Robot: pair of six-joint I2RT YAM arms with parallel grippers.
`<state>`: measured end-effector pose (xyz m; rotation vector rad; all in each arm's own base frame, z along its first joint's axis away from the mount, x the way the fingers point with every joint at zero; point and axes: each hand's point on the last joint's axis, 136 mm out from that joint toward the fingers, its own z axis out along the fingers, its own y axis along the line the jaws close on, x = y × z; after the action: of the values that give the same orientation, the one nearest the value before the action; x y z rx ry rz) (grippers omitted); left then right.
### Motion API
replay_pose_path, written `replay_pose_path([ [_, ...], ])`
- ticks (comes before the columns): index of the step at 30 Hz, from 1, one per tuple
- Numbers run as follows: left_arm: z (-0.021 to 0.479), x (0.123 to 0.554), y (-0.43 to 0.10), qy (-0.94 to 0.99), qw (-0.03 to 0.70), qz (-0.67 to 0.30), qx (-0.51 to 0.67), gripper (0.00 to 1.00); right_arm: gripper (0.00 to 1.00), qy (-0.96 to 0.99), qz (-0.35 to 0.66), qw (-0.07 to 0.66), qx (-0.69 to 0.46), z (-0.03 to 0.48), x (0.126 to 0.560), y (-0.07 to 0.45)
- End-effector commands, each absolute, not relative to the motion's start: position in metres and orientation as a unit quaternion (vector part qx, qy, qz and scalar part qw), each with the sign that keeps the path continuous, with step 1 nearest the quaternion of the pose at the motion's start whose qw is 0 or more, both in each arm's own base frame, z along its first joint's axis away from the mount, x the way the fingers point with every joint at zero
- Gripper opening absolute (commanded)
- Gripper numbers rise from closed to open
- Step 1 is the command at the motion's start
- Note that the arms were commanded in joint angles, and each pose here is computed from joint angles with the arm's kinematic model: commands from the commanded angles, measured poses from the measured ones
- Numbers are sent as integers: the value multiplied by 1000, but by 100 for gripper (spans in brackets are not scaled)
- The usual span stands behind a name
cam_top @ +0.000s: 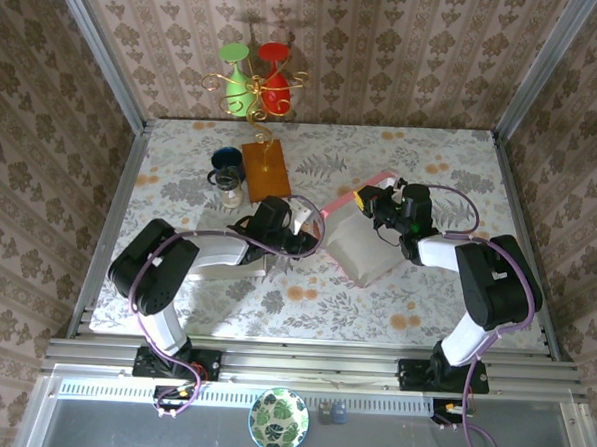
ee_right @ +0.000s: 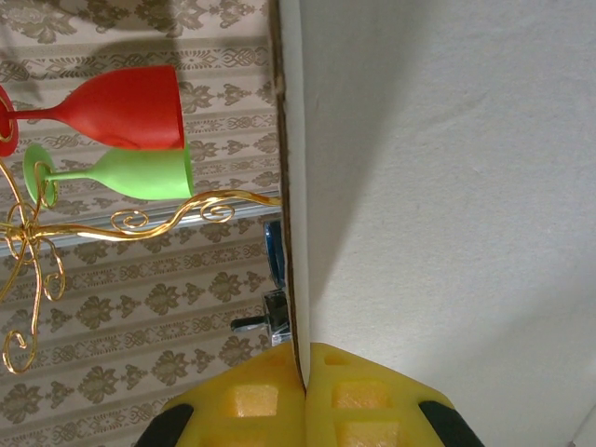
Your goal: Fold the paper box
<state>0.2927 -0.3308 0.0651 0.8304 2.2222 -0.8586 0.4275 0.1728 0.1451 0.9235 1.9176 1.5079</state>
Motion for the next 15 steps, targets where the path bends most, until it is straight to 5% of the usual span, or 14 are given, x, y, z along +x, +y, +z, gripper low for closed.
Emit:
replay_pose_path([
  [1, 76, 300, -344, 821, 324, -330, 334, 31, 0, 718, 553, 252, 340, 140, 429, 178],
  [8, 91, 308, -351, 811, 351, -335, 326, 23, 0, 714, 556, 252, 342, 142, 430, 178],
  [15, 93, 300, -354, 806, 356, -331, 339, 27, 0, 704, 563, 259, 346, 153, 435, 177],
])
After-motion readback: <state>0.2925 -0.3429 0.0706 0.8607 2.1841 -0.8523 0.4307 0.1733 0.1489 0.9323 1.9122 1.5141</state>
